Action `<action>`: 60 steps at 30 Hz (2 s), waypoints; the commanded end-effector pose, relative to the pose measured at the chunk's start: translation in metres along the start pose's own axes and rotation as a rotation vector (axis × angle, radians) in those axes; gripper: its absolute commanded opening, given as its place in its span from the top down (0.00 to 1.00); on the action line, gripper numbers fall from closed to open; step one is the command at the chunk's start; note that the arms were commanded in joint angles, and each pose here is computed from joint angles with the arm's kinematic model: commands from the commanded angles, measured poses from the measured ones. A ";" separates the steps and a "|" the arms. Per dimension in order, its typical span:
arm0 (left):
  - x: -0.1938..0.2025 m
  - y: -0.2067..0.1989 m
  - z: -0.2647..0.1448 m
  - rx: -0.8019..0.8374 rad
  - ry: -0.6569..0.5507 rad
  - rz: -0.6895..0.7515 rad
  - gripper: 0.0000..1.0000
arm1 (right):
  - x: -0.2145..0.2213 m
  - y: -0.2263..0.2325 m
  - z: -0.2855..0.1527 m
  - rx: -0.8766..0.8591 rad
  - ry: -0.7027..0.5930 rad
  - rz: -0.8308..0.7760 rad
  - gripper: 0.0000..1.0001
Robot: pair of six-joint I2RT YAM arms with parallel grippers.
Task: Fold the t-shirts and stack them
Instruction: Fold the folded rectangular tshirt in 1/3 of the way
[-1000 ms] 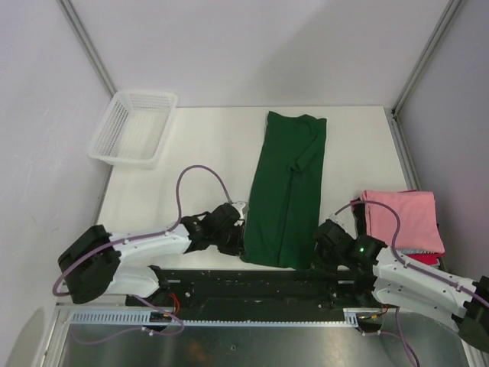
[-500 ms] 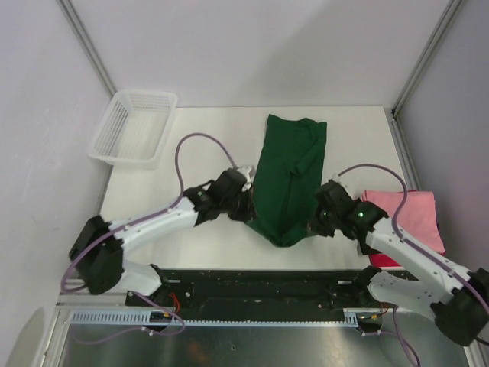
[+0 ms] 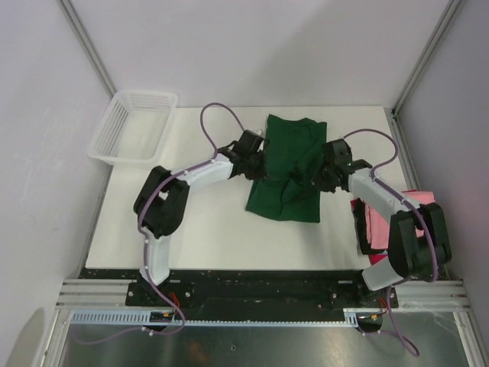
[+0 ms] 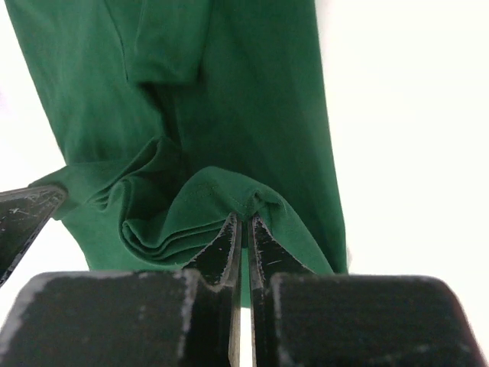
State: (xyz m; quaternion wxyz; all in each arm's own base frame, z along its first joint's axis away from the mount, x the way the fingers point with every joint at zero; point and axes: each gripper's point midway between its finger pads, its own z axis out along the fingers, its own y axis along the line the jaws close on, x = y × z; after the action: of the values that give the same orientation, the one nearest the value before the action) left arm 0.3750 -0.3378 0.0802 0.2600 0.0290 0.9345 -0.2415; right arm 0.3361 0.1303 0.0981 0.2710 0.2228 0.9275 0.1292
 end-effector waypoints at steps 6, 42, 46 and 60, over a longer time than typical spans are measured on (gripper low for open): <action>-0.056 0.008 0.016 0.006 -0.091 -0.015 1.00 | -0.043 -0.003 0.033 -0.024 -0.046 0.025 1.00; -0.030 0.025 -0.040 0.057 -0.050 0.022 0.79 | -0.025 0.059 0.025 -0.075 -0.058 -0.239 0.74; -0.002 0.024 -0.031 0.058 0.007 0.010 0.93 | -0.017 0.066 0.047 -0.060 -0.026 -0.270 0.78; 0.056 0.062 -0.007 -0.040 0.125 -0.022 1.00 | -0.042 0.055 0.108 0.075 0.007 -0.279 0.54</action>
State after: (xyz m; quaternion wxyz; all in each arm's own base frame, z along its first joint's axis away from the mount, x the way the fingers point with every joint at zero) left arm 0.3338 -0.2857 0.0347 0.1958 0.0379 0.9542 -0.2232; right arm 0.4302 0.1828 0.0462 0.2674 0.0932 0.9557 0.0798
